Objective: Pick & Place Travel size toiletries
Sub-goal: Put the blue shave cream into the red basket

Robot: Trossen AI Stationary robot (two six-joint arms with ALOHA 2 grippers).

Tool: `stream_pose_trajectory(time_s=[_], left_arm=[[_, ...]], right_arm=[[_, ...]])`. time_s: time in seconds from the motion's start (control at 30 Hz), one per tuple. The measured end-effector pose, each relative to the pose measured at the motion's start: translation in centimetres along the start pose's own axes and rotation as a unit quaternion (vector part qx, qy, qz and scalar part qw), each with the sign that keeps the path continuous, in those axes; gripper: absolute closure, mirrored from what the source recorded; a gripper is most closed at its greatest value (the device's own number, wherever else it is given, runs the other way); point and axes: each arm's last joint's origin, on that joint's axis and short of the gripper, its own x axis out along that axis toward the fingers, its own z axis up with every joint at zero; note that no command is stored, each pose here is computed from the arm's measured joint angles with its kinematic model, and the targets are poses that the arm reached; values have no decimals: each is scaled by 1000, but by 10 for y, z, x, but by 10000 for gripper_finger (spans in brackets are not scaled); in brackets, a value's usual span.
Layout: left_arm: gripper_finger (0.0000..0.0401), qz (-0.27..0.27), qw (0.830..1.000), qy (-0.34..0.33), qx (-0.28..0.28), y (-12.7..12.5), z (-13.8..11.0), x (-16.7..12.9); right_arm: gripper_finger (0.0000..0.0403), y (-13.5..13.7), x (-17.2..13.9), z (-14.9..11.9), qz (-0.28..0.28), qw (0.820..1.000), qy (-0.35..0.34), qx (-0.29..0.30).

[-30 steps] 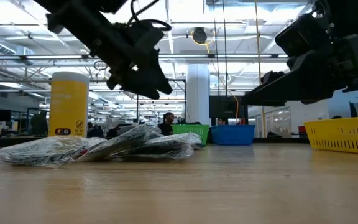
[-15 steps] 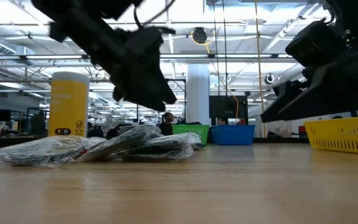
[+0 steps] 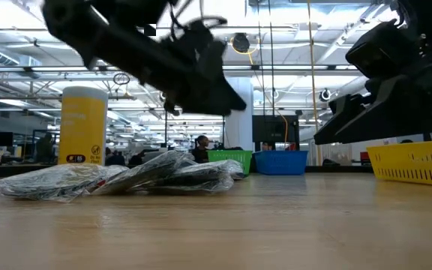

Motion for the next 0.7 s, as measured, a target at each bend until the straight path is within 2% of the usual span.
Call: stream_pose_trajectory(time_s=[0.1,0.17,0.27,0.43,0.53,0.7], left_arm=[[187,29,999,30,-24,20,-5,18],[187,35,995,82,-49,33,1,32],[187,33,982,171,-79,46,15,56],[187,47,949,303,-73,48,19,80],[187,54,938,336,-68,42,16,85],[187,54,933,347,-76,38,10,86]], right_arm=[[188,0,0,0,0,1000,0,0],[188,0,0,0,-1,1000,0,0],[190,-2,0,0,-4,1000,-1,1],[190,-2,1,1,-5,1000,-2,6],[190,-2,1,0,-5,1000,0,5],[190,-2,0,-1,-5,1000,7,15]])
